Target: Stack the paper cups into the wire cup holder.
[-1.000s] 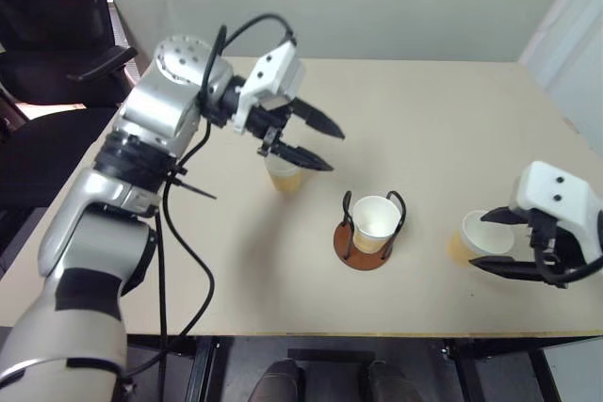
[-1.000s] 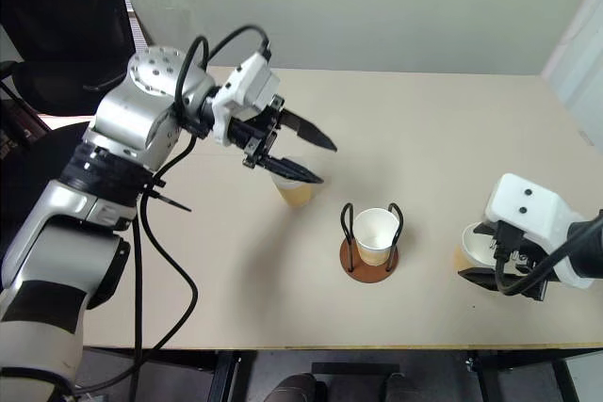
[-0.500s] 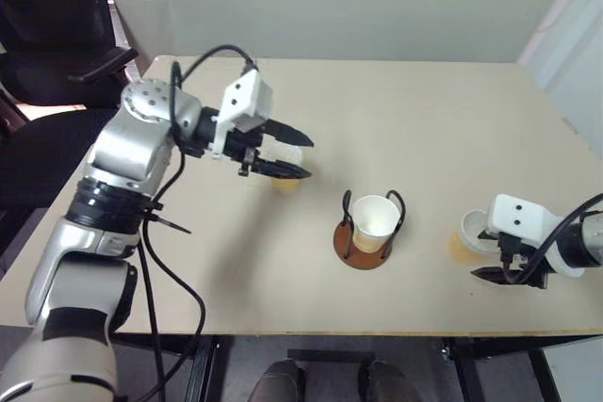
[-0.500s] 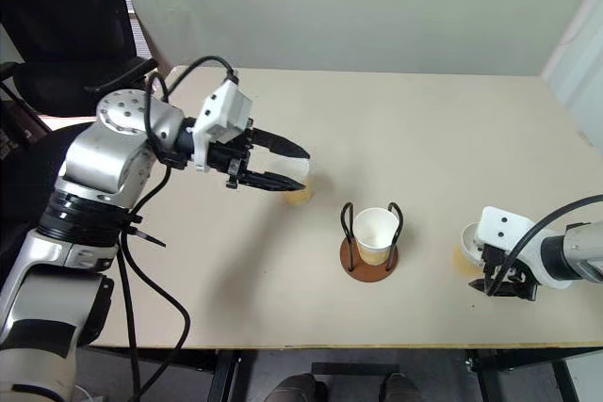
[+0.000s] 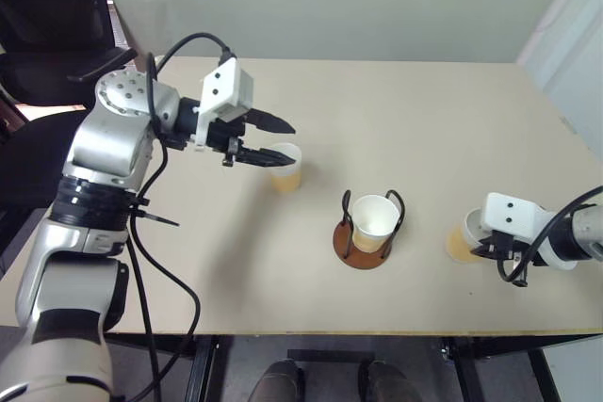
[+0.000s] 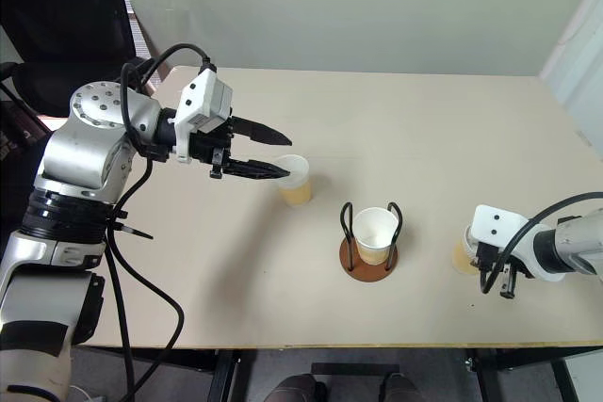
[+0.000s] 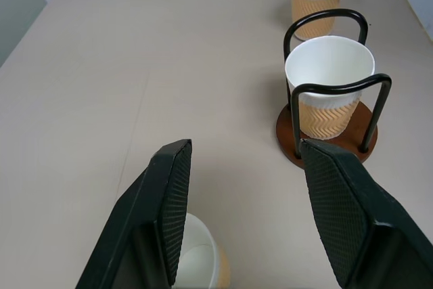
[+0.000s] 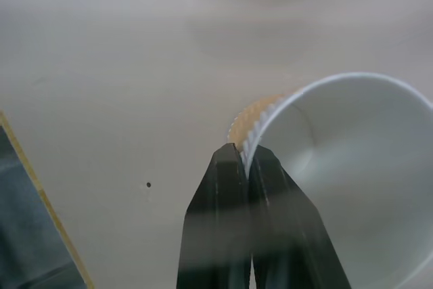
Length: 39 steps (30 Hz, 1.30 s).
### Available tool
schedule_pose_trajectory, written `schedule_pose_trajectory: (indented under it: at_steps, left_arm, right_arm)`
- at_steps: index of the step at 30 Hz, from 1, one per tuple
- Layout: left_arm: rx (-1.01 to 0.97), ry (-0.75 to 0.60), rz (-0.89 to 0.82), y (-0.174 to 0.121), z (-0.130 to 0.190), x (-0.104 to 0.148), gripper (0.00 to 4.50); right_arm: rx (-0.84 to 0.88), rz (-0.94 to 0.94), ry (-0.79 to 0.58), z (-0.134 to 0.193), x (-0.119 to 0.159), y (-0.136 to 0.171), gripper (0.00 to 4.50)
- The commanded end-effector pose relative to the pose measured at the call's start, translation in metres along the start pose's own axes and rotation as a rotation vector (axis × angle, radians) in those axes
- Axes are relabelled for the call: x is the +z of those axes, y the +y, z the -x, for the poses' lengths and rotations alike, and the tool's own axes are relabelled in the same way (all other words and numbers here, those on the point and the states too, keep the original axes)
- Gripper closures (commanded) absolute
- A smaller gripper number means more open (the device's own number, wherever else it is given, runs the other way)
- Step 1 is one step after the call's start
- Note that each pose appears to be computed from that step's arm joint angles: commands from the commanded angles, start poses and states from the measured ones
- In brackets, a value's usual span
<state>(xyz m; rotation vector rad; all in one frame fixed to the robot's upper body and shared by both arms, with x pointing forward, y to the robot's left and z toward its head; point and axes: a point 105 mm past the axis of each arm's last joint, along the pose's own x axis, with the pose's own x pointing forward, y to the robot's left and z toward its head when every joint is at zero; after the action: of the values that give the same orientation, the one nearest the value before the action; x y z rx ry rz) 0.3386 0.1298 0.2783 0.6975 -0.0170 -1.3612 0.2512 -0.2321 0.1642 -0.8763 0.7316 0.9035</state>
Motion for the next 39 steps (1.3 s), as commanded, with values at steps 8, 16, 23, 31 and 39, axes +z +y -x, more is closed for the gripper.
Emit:
schedule_pose_trajectory:
  at_steps: [8,16,23,31,39]
  left_arm:
    - [-0.085,0.047,-0.001,-0.011,0.028,-0.003,1.76]
    - [-0.071,0.055,-0.021,-0.005,0.03,-0.002,1.76]
    - [-0.063,0.052,-0.024,-0.006,0.03,0.0,1.76]
    - [-0.056,0.056,-0.03,-0.007,0.03,0.002,1.76]
    - [-0.052,0.063,-0.039,-0.007,0.028,0.002,1.76]
  right_arm:
    - [0.044,0.458,-0.253,0.097,0.129,-0.002,4.46]
    - [0.152,0.584,-0.289,0.079,0.167,0.005,4.46]
    - [0.184,0.622,-0.268,0.053,0.165,0.004,4.46]
    - [0.189,0.691,-0.21,0.031,0.155,0.003,4.46]
    - [0.181,0.688,-0.254,0.028,0.164,0.005,2.87]
